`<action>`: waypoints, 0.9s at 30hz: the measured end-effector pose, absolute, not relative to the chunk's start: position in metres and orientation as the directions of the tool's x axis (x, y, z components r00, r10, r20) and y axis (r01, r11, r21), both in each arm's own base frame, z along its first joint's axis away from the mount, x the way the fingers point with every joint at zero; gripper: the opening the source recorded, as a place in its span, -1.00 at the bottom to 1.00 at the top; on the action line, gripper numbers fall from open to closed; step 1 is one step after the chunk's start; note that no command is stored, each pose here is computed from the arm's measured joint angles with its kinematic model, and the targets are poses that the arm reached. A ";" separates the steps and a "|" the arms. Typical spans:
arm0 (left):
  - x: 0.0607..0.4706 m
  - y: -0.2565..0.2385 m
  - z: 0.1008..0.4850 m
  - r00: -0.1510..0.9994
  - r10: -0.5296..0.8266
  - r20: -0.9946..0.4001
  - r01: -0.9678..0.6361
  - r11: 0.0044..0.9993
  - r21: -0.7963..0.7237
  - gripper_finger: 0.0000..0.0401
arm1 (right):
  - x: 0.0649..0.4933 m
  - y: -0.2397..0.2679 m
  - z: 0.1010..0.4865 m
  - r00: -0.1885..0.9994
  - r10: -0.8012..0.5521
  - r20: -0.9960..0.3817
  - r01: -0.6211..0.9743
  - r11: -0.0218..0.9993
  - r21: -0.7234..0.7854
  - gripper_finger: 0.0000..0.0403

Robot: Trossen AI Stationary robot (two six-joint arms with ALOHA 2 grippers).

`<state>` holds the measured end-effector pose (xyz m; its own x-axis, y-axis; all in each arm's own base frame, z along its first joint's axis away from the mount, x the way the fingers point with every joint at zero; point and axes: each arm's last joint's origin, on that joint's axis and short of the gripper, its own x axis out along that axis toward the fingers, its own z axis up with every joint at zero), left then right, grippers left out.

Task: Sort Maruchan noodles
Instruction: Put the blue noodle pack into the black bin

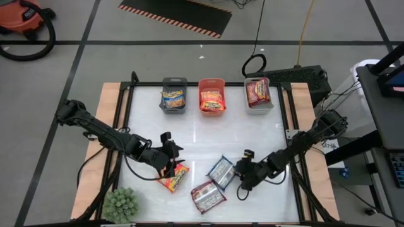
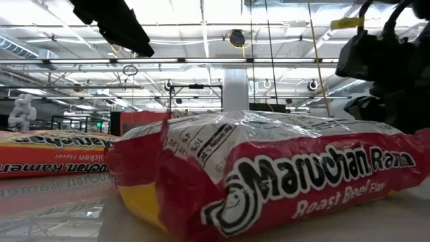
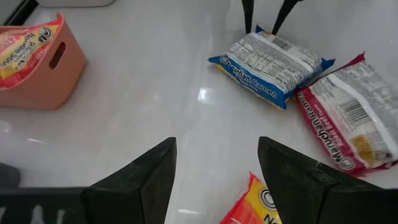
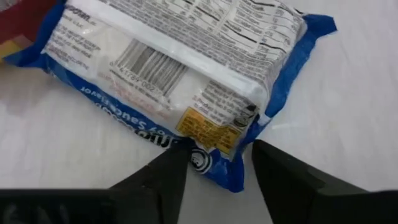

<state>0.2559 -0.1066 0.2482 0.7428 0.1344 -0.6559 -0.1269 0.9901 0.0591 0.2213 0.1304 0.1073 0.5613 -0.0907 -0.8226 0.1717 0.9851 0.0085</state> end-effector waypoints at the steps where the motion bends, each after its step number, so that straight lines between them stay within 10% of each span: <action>1: 0.256 -0.106 0.248 0.741 0.137 -0.657 -0.123 0.990 0.067 0.16 | 0.223 0.128 0.107 0.569 -0.087 -0.818 0.151 0.989 0.000 -0.20; 12: 0.259 -0.093 0.247 0.720 0.178 -0.671 -0.126 0.984 0.127 0.16 | 0.249 0.104 0.113 0.672 -0.102 -0.734 -0.021 0.987 -0.157 -0.82; 27: 0.262 -0.087 0.247 0.722 0.193 -0.664 -0.072 0.976 0.205 0.16 | 0.262 0.046 0.194 0.876 -0.249 -0.414 0.074 0.916 -0.395 -0.99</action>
